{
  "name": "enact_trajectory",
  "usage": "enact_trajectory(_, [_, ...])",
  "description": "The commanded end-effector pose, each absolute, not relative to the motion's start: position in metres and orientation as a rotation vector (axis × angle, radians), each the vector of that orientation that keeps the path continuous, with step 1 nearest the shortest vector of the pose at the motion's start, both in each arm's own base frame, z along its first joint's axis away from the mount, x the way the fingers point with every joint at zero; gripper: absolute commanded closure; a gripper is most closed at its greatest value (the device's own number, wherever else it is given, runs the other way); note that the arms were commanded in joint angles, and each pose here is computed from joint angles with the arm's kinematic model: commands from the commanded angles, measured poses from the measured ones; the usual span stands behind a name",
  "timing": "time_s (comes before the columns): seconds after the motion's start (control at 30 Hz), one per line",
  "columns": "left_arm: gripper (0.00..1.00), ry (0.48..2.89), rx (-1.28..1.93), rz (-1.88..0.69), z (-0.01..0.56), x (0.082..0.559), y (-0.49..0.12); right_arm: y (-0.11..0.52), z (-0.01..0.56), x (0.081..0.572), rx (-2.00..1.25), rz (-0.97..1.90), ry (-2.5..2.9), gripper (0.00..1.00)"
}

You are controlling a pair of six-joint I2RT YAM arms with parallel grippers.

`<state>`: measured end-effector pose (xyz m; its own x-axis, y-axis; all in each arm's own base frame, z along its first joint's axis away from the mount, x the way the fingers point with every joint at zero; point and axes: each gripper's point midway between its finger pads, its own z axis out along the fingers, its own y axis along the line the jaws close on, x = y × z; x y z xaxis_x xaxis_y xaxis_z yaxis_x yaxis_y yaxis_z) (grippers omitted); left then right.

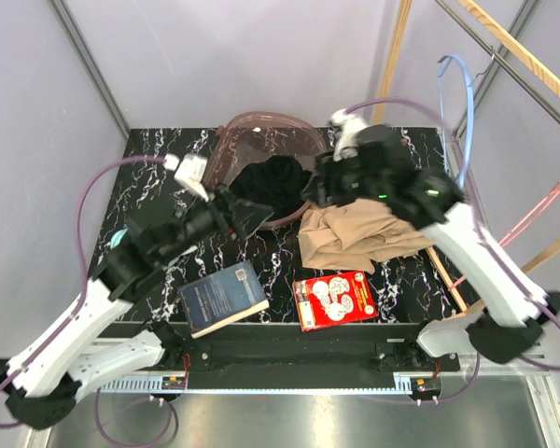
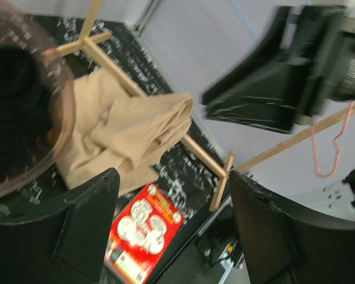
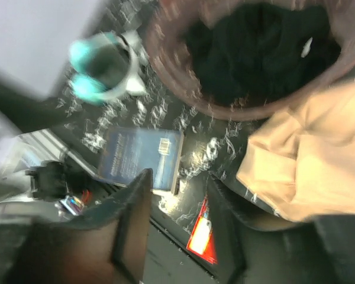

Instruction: Remove the t-shirt from the hanger

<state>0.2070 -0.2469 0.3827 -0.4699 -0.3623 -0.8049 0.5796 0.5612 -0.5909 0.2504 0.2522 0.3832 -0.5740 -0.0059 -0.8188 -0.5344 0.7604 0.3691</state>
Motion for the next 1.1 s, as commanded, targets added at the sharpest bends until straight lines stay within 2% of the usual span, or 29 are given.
enact_trajectory(0.0, [0.21,1.776,0.139,-1.023,0.351,0.191,-0.214,0.247,0.298,0.272,-0.349,0.464,2.278,0.39])
enact_trajectory(0.03, [0.21,1.807,0.131,-1.016,0.338,0.187,-0.210,0.246,0.290,0.277,-0.314,0.444,2.272,0.34])
enact_trajectory(0.07, [0.21,1.806,0.125,-1.017,0.336,0.184,-0.206,0.243,0.280,0.277,-0.301,0.429,2.280,0.25])
enact_trajectory(0.17, [0.21,1.800,0.121,-1.020,0.332,0.169,-0.192,0.224,0.242,0.280,-0.212,0.326,2.289,0.11])
enact_trajectory(0.2, [0.21,1.786,0.107,-1.015,0.333,0.166,-0.186,0.215,0.220,0.275,-0.196,0.280,2.318,0.00])
enact_trajectory(0.4, [0.21,1.789,0.086,-1.029,0.325,0.158,-0.180,0.194,0.178,0.278,0.138,0.186,2.341,0.00])
enact_trajectory(0.63, [0.21,1.810,0.085,-1.051,0.319,0.158,-0.185,0.176,0.169,0.293,0.667,0.169,2.188,0.00])
enact_trajectory(1.07, [0.21,1.781,0.069,-1.087,0.321,0.149,-0.179,0.135,0.137,0.299,1.246,0.158,1.946,0.00])
